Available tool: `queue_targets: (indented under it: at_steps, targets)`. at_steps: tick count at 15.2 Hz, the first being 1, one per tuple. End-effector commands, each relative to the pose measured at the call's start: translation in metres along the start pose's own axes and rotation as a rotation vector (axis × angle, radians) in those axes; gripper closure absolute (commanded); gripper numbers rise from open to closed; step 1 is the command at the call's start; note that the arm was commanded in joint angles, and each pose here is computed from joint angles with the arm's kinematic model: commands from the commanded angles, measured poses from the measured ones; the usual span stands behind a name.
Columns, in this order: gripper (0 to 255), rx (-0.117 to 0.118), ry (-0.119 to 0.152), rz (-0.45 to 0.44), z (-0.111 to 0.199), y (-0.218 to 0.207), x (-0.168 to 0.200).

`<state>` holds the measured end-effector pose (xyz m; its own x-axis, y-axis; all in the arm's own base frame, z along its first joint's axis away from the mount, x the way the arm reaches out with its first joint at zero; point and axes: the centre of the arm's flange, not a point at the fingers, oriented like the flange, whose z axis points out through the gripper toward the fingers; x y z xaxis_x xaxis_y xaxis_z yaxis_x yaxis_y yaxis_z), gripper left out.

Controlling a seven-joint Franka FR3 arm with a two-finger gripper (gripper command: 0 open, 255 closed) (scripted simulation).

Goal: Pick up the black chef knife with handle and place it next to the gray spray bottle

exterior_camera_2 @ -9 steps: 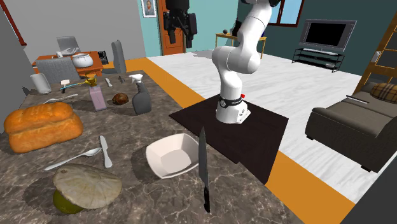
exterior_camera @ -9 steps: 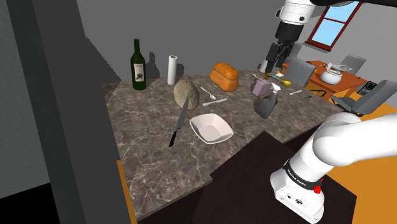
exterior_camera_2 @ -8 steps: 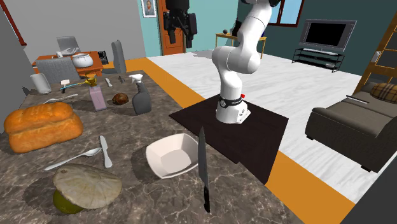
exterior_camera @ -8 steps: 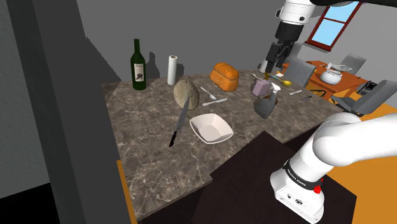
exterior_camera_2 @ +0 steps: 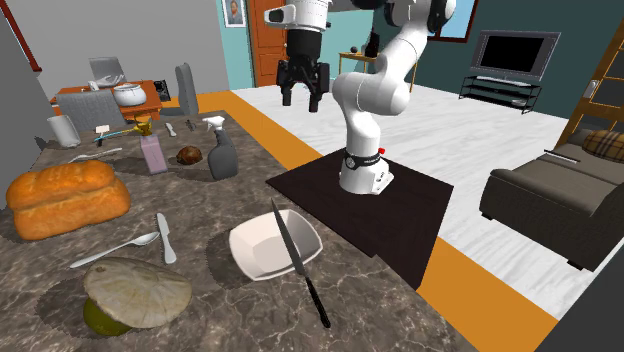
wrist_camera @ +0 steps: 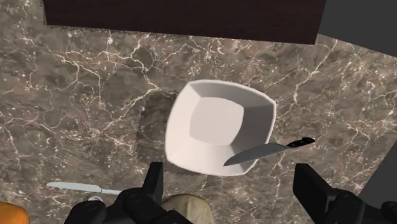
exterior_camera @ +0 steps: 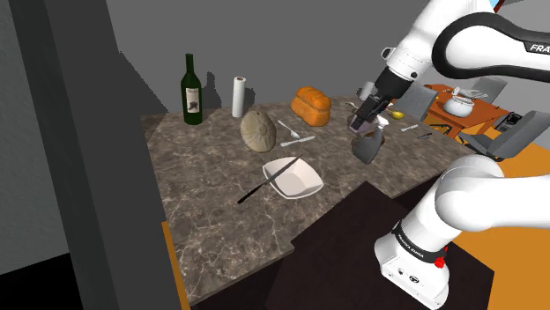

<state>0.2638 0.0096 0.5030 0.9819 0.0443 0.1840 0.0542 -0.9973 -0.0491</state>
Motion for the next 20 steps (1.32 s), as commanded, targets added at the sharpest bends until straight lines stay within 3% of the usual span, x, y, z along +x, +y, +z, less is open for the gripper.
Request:
queue_targets:
  at_steps: [1, 4, 6, 13, 20]
  targets:
    - [0, 0.028, 0.078, -0.003, 0.025, -0.009, -0.013]
    - [0, 0.068, 0.187, -0.009, 0.061, -0.023, -0.029]
    - [0, 0.068, 0.192, -0.009, 0.063, -0.022, -0.031]
    - [0, 0.068, 0.193, -0.010, 0.062, -0.023, -0.031]
    - [0, -0.038, 0.091, -0.434, 0.117, -0.073, 0.045]
